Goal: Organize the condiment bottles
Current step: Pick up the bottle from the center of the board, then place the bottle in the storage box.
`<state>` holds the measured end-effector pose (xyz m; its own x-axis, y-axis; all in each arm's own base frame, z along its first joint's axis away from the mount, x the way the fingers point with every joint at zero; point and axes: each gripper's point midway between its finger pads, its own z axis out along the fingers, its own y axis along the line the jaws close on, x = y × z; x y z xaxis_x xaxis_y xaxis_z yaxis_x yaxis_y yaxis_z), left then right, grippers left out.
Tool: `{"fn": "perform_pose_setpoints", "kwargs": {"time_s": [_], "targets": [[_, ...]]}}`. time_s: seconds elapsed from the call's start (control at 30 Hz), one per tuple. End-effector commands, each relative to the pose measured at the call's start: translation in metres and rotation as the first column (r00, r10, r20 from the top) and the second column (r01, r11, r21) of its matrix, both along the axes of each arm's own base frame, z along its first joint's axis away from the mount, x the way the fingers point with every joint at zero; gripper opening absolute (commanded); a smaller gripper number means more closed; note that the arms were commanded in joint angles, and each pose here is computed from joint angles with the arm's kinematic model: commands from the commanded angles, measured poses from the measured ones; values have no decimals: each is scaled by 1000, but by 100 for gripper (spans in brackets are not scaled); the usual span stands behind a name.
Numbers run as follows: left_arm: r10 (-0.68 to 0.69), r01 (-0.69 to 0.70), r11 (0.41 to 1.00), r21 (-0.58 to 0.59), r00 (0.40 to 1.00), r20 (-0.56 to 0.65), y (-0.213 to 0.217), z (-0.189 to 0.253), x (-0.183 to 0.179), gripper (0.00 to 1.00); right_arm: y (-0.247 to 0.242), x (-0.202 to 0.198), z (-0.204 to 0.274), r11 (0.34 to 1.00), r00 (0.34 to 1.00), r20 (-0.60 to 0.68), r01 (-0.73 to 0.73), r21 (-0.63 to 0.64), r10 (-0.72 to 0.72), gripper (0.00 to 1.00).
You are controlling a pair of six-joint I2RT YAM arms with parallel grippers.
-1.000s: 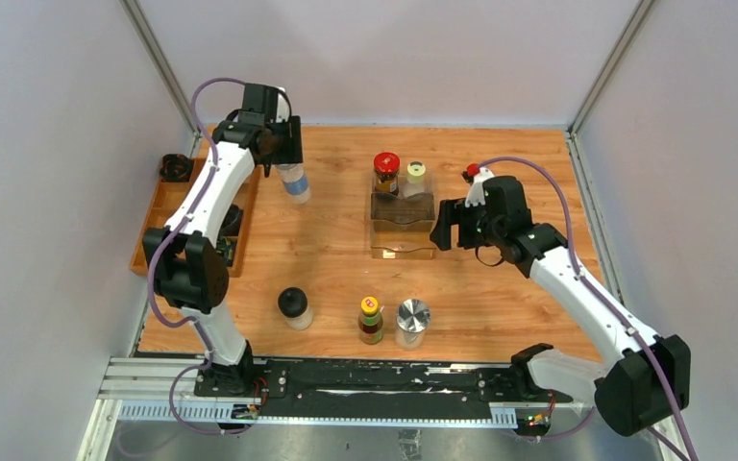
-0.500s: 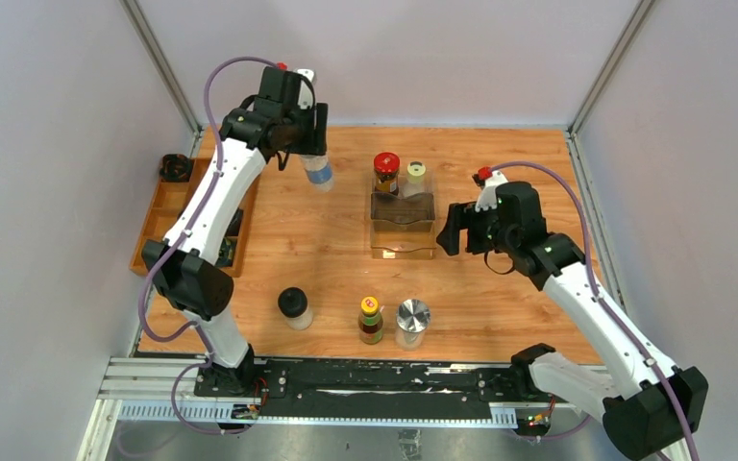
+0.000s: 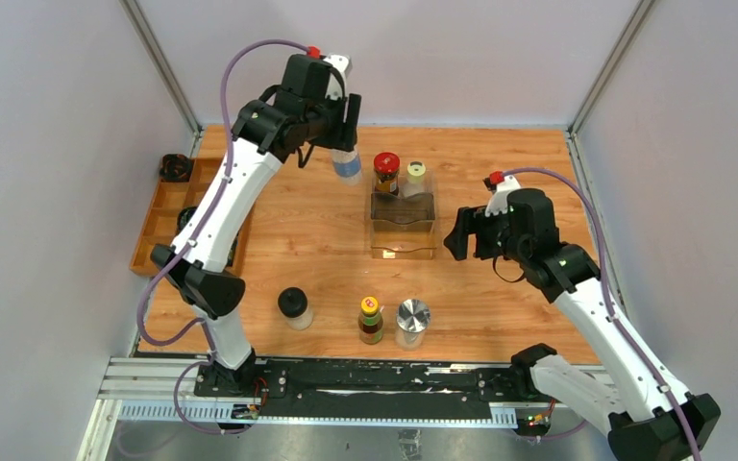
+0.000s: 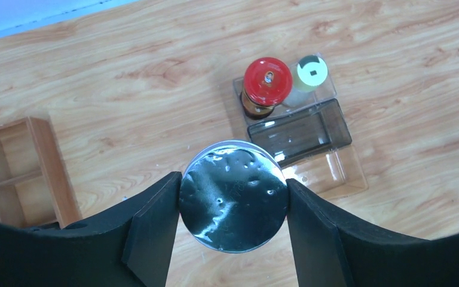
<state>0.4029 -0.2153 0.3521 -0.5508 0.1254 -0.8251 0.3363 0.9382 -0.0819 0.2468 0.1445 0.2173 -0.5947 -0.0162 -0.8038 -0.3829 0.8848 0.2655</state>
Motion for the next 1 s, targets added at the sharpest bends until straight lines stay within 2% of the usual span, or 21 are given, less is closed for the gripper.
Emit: {"fn": "perform_pose_setpoints", "kwargs": {"time_s": [0.0,0.5,0.7,0.97], "targets": [[-50,50,999,20,999,-1,-22,-3,-2,66,-6,-10,2,1000,1000,-12,18,-14,-18,84],[-160,162,986,35,985,-56,-79,-33,-7,66,-12,-16,-4,999,999,-21,28,-33,-29,84],[-171,176,983,51,981,-97,-90,-57,3,66,-12,-13,-8,999,999,-29,28,-42,-29,84],[-166,172,983,70,982,-87,-98,-67,20,65,-12,-10,-14,998,999,-35,28,-60,-30,84]]}}
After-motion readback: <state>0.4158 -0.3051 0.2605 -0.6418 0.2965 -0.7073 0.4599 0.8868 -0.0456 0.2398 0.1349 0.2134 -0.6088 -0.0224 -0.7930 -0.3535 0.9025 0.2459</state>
